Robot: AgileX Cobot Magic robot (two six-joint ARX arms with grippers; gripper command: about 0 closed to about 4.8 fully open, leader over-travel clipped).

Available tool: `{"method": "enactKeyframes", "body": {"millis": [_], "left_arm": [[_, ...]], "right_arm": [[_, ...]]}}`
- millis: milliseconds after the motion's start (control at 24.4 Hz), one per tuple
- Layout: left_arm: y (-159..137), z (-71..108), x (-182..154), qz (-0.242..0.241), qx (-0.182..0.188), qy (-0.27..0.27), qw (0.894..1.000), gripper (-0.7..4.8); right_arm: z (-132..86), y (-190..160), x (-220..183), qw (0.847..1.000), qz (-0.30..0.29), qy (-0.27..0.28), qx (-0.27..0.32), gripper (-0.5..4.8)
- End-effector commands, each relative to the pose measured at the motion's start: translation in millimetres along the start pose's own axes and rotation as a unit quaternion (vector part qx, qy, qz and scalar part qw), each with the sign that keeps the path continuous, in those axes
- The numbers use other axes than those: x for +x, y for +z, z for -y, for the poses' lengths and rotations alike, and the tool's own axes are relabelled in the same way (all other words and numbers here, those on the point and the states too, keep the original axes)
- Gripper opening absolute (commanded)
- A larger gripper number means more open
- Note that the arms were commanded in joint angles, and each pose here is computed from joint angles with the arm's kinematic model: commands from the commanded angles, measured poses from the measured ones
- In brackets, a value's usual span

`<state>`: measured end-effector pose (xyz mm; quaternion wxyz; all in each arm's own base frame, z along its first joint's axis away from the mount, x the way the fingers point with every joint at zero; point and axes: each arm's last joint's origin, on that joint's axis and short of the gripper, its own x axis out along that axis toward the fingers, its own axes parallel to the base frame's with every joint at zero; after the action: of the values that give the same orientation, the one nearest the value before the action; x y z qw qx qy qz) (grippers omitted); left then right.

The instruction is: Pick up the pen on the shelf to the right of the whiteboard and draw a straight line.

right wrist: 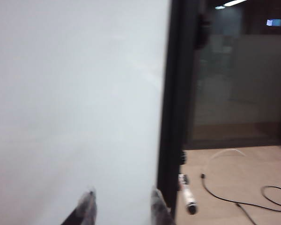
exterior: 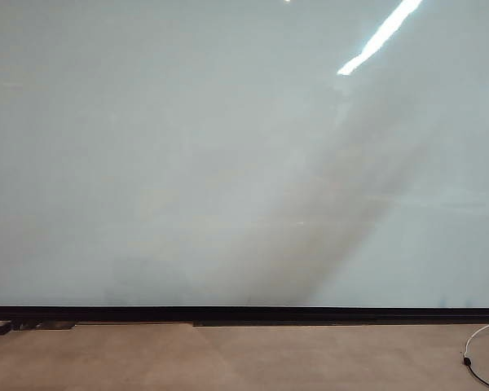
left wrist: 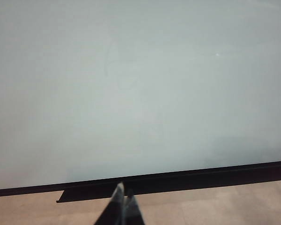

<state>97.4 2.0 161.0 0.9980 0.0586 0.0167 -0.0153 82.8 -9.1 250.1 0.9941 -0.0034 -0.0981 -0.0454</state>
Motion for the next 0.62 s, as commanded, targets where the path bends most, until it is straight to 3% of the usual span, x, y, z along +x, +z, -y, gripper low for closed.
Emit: {"method": "enactKeyframes", "body": {"millis": [41, 205, 287, 369, 451, 492, 616], "left_arm": [[2.2, -0.2, -0.2, 0.007, 0.001, 0.0, 1.0, -0.05], [2.2, -0.2, -0.2, 0.007, 0.001, 0.0, 1.0, -0.05], [2.2, -0.2, -0.2, 0.007, 0.001, 0.0, 1.0, -0.05], [2.1, -0.2, -0.2, 0.007, 0.001, 0.0, 1.0, -0.05], [2.1, -0.2, -0.2, 0.007, 0.001, 0.0, 1.0, -0.05], [2.2, -0.2, -0.2, 0.007, 0.001, 0.0, 1.0, -0.05], [2.1, -0.1, -0.2, 0.007, 0.001, 0.0, 1.0, -0.05]], "right_arm": [[5.0, 6.5, 7.8, 0.999, -0.019, 0.03, -0.006, 1.49], [30.3, 3.9, 31.4, 0.996, -0.071, 0.047, -0.009, 1.5], [35.2, 8.7, 37.6, 0.998, -0.041, 0.008, -0.037, 1.53], [38.4, 11.7, 45.5, 0.995, -0.028, 0.018, -0.091, 1.53], [48.8, 10.3, 56.1, 0.996, -0.051, 0.007, -0.078, 1.55], [57.4, 7.9, 63.4, 0.996, -0.061, 0.005, -0.062, 1.86], [77.4, 1.7, 75.0, 0.998, -0.059, 0.006, -0.033, 2.14]]}}
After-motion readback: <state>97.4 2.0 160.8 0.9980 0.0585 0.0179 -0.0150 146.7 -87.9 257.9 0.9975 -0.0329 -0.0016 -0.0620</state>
